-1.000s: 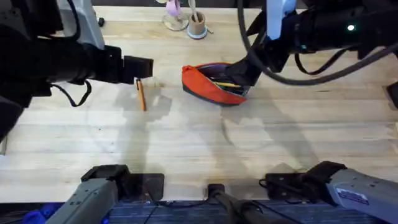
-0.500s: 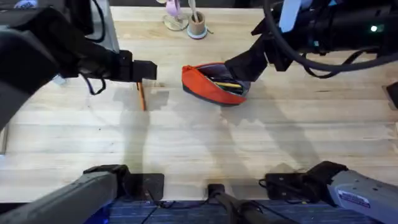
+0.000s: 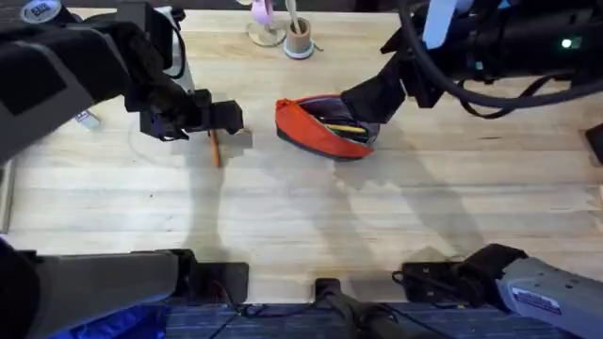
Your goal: Unzip the bag, pick up the pens from the table one at a time and place them inside, then zip the bag closed.
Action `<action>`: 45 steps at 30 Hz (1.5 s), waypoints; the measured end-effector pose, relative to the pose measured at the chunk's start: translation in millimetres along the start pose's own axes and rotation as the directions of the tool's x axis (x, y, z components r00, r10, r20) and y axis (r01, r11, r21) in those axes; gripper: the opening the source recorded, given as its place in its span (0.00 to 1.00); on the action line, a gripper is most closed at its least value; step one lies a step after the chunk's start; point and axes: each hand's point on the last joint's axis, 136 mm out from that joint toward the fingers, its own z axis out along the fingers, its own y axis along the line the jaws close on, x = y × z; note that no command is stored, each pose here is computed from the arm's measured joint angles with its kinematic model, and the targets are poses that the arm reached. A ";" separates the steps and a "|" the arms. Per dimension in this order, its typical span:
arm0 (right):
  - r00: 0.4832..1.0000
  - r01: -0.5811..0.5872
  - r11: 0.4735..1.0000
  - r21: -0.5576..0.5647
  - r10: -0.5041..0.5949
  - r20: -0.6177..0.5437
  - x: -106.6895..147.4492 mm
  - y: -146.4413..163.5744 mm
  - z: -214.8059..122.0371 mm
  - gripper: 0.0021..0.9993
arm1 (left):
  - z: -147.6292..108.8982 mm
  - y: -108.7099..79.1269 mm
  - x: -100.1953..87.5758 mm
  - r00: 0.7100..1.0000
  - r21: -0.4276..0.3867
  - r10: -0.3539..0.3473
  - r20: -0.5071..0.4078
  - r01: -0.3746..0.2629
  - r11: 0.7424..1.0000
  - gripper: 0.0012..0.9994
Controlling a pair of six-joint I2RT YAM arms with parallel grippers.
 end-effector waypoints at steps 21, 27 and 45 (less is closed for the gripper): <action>1.000 0.002 1.000 0.004 -0.002 0.012 -2.9 -0.9 0.0 1.00 | 25.2 11.8 5.2 0.997 -0.055 -0.075 0.008 0.076 0.996 1.00; 1.000 0.002 1.000 0.004 -0.003 0.012 -3.1 -1.0 0.0 1.00 | 26.3 14.9 5.8 0.997 -0.076 -0.072 0.014 0.072 0.994 0.92; 1.000 0.003 1.000 0.004 -0.003 0.013 -3.2 -1.0 0.0 1.00 | 26.3 18.9 3.6 0.997 -0.094 -0.074 0.027 0.076 0.993 0.31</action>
